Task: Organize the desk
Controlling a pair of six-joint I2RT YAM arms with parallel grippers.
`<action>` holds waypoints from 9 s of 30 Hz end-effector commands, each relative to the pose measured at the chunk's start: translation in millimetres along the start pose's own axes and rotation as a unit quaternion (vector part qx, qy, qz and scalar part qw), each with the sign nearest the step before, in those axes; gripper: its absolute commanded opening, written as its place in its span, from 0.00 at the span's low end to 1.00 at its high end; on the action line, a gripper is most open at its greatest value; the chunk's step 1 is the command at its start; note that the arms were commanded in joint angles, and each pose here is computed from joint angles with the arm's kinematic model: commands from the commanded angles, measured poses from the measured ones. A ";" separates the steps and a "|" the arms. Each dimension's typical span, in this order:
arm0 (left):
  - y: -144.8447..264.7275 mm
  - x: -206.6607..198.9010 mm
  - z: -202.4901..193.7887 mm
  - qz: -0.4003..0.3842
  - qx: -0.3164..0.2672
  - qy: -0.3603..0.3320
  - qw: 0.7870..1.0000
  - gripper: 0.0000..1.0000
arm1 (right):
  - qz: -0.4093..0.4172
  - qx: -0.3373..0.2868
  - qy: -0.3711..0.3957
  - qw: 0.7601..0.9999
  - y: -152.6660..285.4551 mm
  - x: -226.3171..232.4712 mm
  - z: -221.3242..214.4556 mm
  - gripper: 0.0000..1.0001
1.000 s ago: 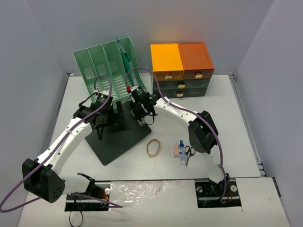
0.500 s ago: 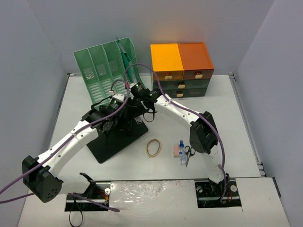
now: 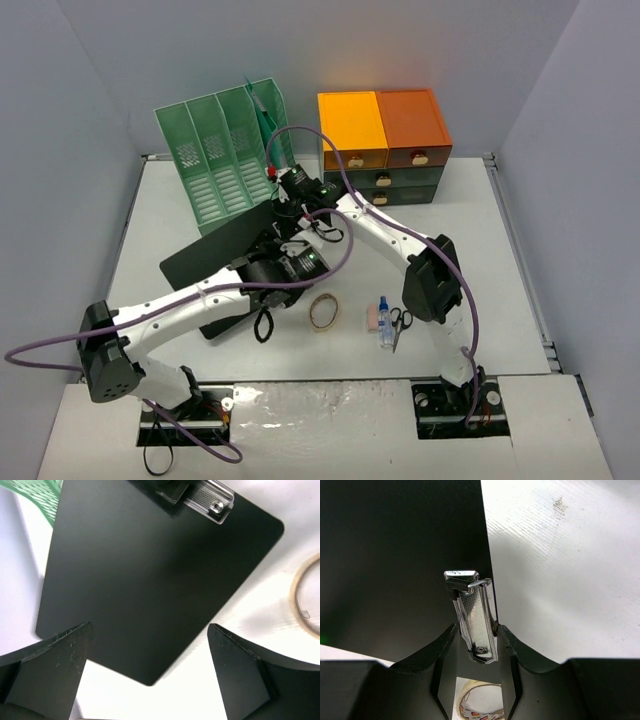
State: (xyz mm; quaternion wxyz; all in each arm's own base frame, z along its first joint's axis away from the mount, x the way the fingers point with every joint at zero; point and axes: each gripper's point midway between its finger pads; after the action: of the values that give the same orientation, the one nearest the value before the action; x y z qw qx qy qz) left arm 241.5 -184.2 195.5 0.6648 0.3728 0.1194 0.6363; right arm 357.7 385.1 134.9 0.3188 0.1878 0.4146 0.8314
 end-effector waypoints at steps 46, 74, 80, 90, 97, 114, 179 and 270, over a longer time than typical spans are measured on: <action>65.1 -103.4 31.4 0.225 -0.283 -0.330 0.872 0.97 | 0.060 -0.096 -0.050 0.992 122.4 3.5 54.3 0.00; 10.6 -12.4 93.9 0.347 -0.261 -0.268 0.860 0.97 | 0.086 -0.081 -0.068 0.991 135.4 8.0 62.3 0.00; 9.8 -11.7 93.9 0.349 -0.259 -0.273 0.858 0.97 | 0.092 -0.070 -0.065 0.991 134.3 11.3 56.3 0.00; 18.8 -2.5 109.4 0.360 -0.256 -0.260 0.858 0.88 | 0.088 -0.065 -0.062 0.992 133.3 7.8 52.9 0.00; 30.6 7.4 119.2 0.367 -0.254 -0.254 0.858 0.81 | 0.079 -0.049 -0.068 0.993 129.3 0.5 42.3 0.00; 46.9 14.2 127.3 0.368 -0.256 -0.252 0.857 0.24 | 0.074 -0.039 -0.060 0.995 126.7 -5.4 32.8 0.00; 19.6 117.1 -58.8 0.055 0.151 0.533 0.831 0.84 | -0.100 0.020 0.070 0.992 -56.5 -13.0 -69.4 0.56; 25.9 96.1 -1.5 -0.018 0.049 0.309 0.950 0.86 | -0.106 -0.121 -0.015 0.987 97.3 -32.4 81.3 0.00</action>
State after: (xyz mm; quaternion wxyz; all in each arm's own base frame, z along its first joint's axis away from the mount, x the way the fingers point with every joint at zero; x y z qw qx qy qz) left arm 226.4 -73.5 211.9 0.5333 0.1640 0.4424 0.7021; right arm 394.9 364.9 187.4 0.4153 0.1252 0.4010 0.8069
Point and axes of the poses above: each gripper's point midway between its finger pads, its own y axis back along the fingers, its own x axis along the line the jaws close on, z = x × y, and after that the axes turned 15 degrees about y, right-handed
